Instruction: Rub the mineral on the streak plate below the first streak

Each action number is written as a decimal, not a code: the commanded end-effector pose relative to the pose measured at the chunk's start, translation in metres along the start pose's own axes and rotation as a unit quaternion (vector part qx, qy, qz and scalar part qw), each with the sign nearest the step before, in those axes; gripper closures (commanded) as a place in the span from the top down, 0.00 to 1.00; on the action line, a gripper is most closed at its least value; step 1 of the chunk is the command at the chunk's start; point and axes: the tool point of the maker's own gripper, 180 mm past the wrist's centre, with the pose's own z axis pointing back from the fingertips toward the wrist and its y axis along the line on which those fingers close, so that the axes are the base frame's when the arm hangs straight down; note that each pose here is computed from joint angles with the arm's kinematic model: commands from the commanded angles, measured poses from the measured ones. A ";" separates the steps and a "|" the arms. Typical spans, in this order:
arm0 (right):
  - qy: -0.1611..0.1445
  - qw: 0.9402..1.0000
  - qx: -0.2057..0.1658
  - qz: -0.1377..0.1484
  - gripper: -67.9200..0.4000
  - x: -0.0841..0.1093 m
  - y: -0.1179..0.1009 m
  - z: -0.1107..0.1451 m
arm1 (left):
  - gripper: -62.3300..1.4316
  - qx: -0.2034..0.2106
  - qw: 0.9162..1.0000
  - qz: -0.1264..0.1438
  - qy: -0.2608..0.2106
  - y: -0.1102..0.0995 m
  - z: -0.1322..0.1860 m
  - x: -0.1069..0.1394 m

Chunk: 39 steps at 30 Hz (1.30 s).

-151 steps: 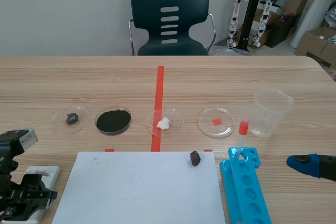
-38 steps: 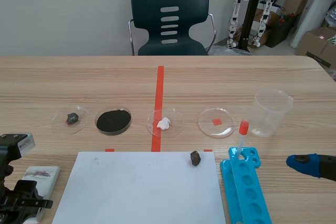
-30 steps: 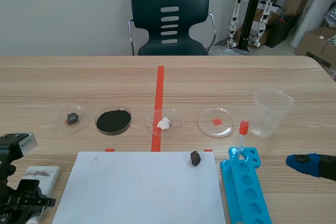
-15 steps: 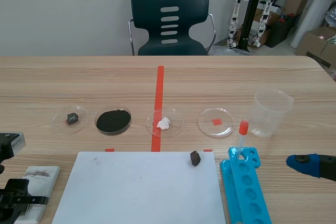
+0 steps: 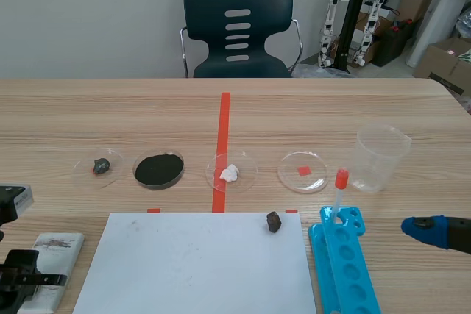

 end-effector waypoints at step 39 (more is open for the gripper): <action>-0.012 1.000 -0.005 0.000 0.87 0.006 -0.003 0.000 | 0.20 -0.008 0.999 -0.034 0.007 0.000 0.001 -0.002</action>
